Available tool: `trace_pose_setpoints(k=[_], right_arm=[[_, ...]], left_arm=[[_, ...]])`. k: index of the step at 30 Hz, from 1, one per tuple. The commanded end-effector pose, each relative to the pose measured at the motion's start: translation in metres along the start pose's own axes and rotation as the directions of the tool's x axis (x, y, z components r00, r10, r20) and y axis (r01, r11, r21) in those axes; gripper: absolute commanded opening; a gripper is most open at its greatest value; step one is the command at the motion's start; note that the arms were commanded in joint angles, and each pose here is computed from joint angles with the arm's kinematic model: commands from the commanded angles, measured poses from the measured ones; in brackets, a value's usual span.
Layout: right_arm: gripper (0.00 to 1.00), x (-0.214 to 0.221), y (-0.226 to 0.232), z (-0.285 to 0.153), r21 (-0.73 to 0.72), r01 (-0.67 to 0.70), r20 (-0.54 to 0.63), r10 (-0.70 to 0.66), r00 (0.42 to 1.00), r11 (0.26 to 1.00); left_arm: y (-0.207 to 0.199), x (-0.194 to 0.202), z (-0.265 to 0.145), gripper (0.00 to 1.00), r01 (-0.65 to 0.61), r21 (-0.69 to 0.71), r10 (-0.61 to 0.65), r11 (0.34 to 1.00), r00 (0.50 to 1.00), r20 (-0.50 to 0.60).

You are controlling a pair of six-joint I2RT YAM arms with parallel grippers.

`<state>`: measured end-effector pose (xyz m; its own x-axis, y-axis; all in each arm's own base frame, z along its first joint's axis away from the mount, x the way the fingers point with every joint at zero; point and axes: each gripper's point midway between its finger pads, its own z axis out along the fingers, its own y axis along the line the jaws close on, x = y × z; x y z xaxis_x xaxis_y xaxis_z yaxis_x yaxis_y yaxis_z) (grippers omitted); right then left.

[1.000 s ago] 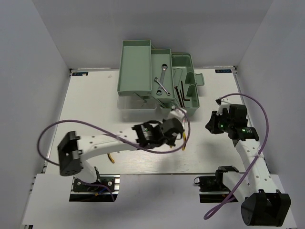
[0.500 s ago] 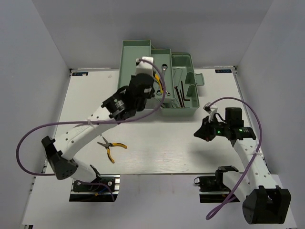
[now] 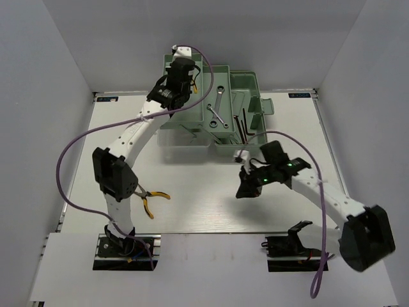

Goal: Sort the tools into containers

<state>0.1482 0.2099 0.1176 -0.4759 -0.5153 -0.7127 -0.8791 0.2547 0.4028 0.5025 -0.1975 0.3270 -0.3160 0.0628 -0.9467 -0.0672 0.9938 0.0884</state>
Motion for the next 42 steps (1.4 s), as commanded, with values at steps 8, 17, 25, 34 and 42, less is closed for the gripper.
trace_pose_setpoints(k=[8, 17, 25, 34, 42], right_arm=[[0.39, -0.073, -0.003, 0.101, 0.061, 0.249, -0.172, -0.235, 0.957, 0.967], [0.5, -0.128, 0.008, 0.194, 0.109, 0.352, -0.235, -0.32, 0.918, 0.929], [0.52, -0.139, 0.026, 0.269, 0.058, 0.42, -0.31, -0.383, 0.87, 0.906], [0.54, -0.126, 0.026, 0.306, 0.075, 0.465, -0.358, -0.411, 0.838, 0.882], [0.32, -0.102, 0.01, 0.314, 0.07, 0.477, -0.416, -0.409, 0.812, 0.876]], left_arm=[[0.014, -0.014, 0.016, 0.69, 0.052, 0.053, -0.051, 0.997, 0.999, -0.009], [0.024, -0.087, -0.055, 0.83, 0.122, 0.22, -0.144, 0.968, 0.986, 0.084], [0.045, -0.028, -0.153, 0.99, 0.095, 0.399, -0.11, 0.912, 0.994, 0.014], [0.07, 0.021, -0.2, 0.99, 0.09, 0.432, -0.092, 0.897, 0.996, -0.017], [0.086, 0.046, -0.23, 0.99, 0.142, 0.441, -0.14, 0.886, 0.989, -0.038]])
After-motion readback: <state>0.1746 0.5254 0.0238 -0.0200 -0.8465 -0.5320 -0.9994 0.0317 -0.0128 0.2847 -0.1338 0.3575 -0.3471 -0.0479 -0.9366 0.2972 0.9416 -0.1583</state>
